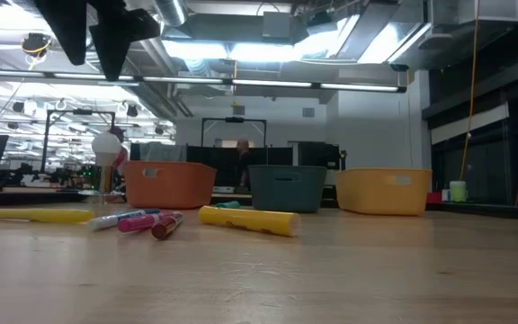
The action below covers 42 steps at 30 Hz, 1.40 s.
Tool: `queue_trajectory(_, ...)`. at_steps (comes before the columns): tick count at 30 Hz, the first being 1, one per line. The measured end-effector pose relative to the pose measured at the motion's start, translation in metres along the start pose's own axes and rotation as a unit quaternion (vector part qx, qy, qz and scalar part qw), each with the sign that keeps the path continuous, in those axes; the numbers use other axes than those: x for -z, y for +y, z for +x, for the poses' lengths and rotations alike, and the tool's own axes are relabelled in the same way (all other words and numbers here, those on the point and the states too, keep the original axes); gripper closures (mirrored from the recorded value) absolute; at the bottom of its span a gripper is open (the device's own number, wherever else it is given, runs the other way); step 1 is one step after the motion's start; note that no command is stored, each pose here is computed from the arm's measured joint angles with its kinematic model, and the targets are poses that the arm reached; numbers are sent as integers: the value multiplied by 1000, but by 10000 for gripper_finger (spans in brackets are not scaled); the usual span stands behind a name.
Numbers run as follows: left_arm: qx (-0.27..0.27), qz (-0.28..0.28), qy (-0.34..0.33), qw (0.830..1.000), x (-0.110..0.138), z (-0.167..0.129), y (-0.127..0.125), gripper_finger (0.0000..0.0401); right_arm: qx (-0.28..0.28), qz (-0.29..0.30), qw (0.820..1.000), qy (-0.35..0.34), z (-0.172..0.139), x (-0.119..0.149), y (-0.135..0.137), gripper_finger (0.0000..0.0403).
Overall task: Pick & Place Markers
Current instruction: Put the yellow pen into the orange bin
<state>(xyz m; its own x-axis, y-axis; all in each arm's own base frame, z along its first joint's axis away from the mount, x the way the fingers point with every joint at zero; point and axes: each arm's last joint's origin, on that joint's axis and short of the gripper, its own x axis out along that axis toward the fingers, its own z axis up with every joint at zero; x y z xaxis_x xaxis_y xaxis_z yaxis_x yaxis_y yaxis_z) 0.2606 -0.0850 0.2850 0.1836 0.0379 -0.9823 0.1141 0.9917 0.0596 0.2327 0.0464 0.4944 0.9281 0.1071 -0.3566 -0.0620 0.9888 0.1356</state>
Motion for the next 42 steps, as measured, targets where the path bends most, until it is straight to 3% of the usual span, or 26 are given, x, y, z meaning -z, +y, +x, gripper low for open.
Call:
queue_trajectory(13,8,-21,-21,1000,-5,5,6,178,0,-2,1000,0,0,0,0,402)
queue_trajectory(21,26,-31,13,999,12,33,4,179,0,-2,1000,0,0,0,0,402)
queue_trajectory(42,39,-40,3,998,46,82,-5,180,0,2,1000,0,0,0,0,402)
